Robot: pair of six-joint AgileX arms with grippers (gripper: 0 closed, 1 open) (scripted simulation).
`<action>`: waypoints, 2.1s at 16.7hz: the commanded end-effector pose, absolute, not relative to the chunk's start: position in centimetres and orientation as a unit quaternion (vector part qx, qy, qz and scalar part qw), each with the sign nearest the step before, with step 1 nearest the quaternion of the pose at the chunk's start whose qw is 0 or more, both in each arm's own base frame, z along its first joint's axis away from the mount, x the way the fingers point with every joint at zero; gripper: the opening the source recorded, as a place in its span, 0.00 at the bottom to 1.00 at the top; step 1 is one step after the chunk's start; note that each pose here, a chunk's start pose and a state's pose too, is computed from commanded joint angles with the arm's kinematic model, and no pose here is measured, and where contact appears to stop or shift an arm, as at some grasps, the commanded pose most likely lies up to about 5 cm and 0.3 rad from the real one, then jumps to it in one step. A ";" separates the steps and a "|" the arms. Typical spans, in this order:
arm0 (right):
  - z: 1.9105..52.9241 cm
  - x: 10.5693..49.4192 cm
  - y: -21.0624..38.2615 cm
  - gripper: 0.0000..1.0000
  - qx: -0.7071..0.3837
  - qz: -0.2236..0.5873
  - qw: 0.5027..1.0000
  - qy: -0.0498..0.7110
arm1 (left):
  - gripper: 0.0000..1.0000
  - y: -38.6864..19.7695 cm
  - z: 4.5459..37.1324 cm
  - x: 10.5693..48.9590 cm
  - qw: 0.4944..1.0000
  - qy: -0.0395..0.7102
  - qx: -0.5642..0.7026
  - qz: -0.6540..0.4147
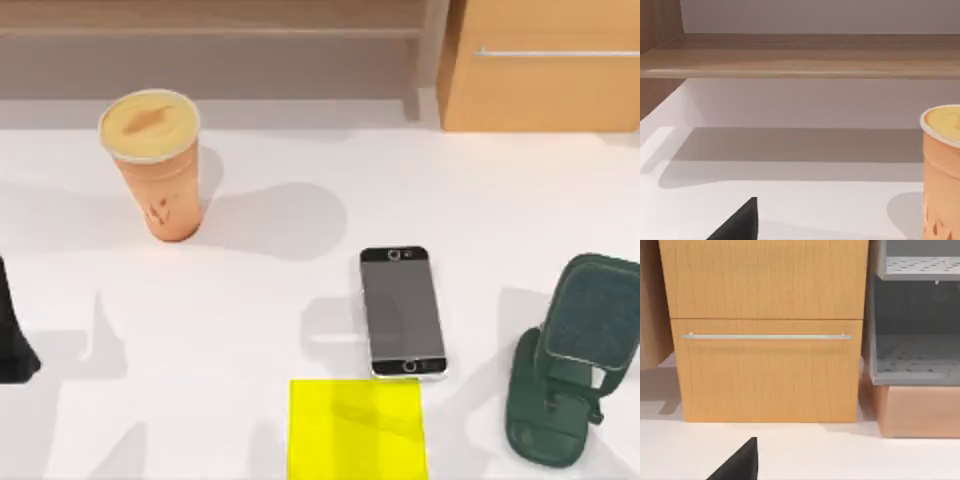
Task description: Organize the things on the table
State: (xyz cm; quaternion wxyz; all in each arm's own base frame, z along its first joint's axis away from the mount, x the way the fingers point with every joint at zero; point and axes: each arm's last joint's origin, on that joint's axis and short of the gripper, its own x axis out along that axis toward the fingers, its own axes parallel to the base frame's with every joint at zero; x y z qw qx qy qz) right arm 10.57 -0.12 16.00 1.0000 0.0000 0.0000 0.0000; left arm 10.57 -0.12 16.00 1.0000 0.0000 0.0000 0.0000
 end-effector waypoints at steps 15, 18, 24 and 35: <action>22.5 17.3 -1.5 1.00 -0.122 0.018 0.912 0.392 | 1.00 -0.1 16.0 10.6 1.000 0.000 0.000 0.000; 21.9 20.8 -2.3 1.00 -0.136 0.047 0.852 0.503 | 1.00 -0.1 16.0 10.6 1.000 0.000 0.000 0.000; 20.4 27.1 -4.0 1.00 -0.149 0.118 0.733 0.653 | 1.00 -0.1 16.0 10.6 1.000 0.000 0.000 0.000; 19.2 29.1 -4.7 1.00 -0.150 0.148 0.689 0.693 | 1.00 -0.1 16.0 10.6 1.000 0.000 0.000 0.000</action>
